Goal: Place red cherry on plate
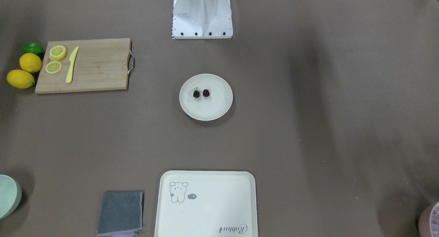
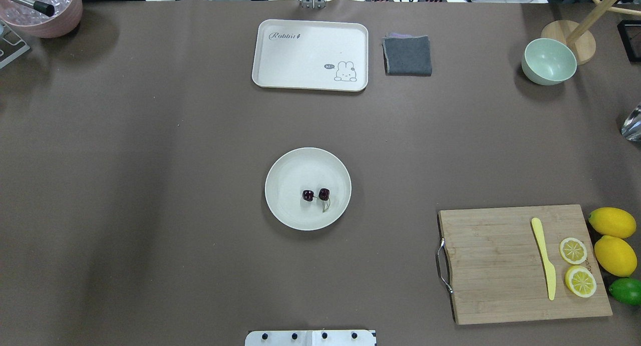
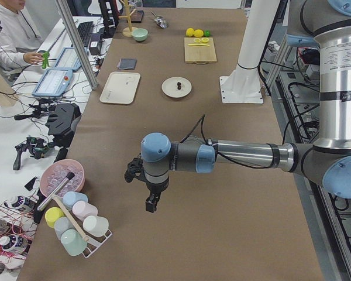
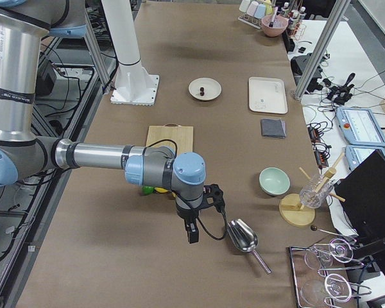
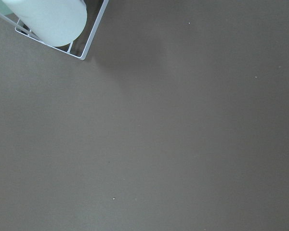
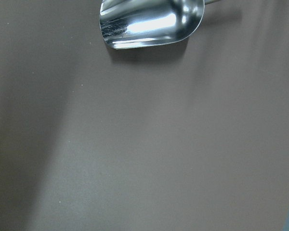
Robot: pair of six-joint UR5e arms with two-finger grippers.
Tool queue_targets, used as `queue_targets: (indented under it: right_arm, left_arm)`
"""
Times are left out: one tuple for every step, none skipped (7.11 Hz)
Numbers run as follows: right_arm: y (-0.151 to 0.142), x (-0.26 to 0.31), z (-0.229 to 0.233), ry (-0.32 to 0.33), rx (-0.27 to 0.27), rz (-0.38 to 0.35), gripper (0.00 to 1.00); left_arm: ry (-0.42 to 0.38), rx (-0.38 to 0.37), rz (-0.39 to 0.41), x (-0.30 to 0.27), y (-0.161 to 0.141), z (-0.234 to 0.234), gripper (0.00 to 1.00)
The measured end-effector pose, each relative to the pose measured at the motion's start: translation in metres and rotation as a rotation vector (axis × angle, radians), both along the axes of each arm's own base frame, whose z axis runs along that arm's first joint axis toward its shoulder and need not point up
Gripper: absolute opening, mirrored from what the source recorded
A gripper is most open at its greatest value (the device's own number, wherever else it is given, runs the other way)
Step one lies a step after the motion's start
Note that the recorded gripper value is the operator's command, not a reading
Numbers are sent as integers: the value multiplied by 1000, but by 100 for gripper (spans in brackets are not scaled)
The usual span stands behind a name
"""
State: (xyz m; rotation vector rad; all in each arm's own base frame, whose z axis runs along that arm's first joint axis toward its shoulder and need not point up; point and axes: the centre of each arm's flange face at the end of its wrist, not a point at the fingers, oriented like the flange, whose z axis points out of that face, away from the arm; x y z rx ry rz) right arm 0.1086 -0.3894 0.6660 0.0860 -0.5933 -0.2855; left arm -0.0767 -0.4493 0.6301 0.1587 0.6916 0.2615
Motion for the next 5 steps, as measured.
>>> queue_targets:
  right_arm:
    - [0,0,-1,0,1,0,100]
    - [0,0,-1,-1,3,0,100]
    - [0,0,-2,-1,5,0,100]
    - [0,0,-3,-1,5,0,100]
    - [0,0,-3,-1,6,0,100]
  left_arm:
    - [0,1,0,0,0,0,98]
    - [0,2,0,0,0,0,98]
    - [0,2,0,0,0,0,98]
    - [1,2,0,0,0,0,98]
    - [0,1,0,0,0,0,98]
